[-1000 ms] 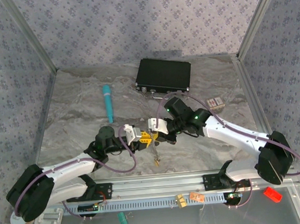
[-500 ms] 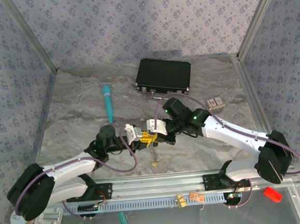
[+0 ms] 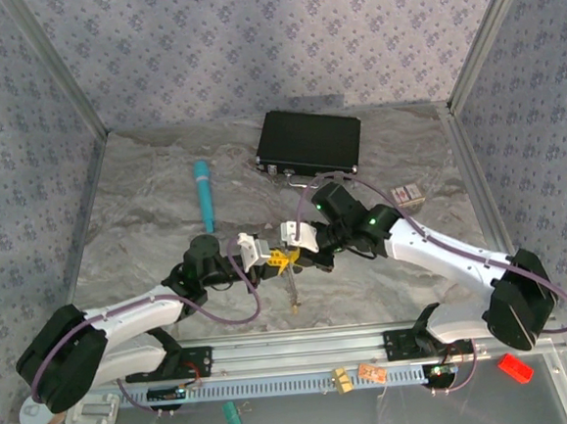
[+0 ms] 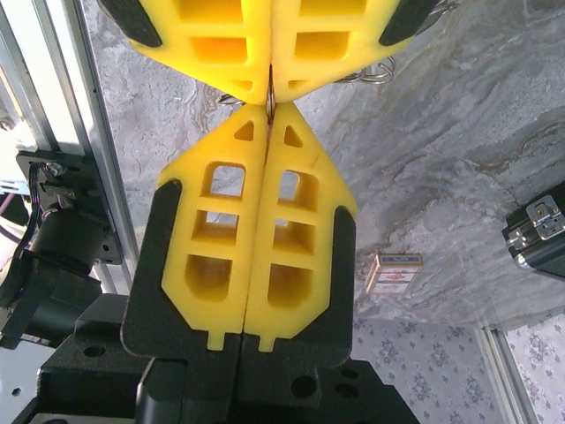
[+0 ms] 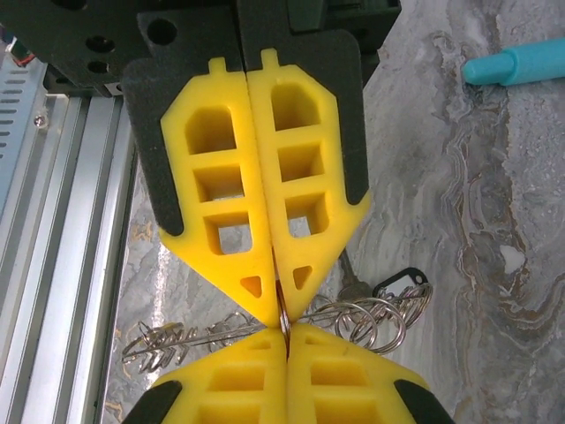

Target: Put the keys on the keyring

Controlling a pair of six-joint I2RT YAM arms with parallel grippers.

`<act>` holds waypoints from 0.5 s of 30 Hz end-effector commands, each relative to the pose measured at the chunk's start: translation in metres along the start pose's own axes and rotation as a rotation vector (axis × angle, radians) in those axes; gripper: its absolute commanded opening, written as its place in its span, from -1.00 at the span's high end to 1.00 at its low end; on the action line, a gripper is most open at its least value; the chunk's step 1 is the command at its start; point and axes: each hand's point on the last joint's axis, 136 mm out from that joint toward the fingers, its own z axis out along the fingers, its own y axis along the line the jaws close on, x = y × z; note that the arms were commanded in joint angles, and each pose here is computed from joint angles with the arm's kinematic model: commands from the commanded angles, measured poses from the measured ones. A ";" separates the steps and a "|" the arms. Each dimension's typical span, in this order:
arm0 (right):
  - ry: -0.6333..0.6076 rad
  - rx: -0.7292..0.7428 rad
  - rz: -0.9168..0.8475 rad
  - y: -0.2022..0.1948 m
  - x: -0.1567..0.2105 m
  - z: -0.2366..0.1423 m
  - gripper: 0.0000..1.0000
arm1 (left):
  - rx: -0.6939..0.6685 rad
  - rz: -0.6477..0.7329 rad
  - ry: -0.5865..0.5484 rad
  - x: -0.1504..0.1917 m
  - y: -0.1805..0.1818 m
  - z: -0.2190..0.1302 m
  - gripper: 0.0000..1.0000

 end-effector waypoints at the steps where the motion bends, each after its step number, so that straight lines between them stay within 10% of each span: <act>1: -0.130 0.032 -0.008 -0.005 -0.024 -0.013 0.50 | 0.004 0.016 -0.025 -0.008 0.000 0.000 1.00; 15: -0.057 0.108 0.089 -0.004 0.019 0.004 0.32 | -0.016 0.018 -0.079 -0.015 0.001 -0.003 1.00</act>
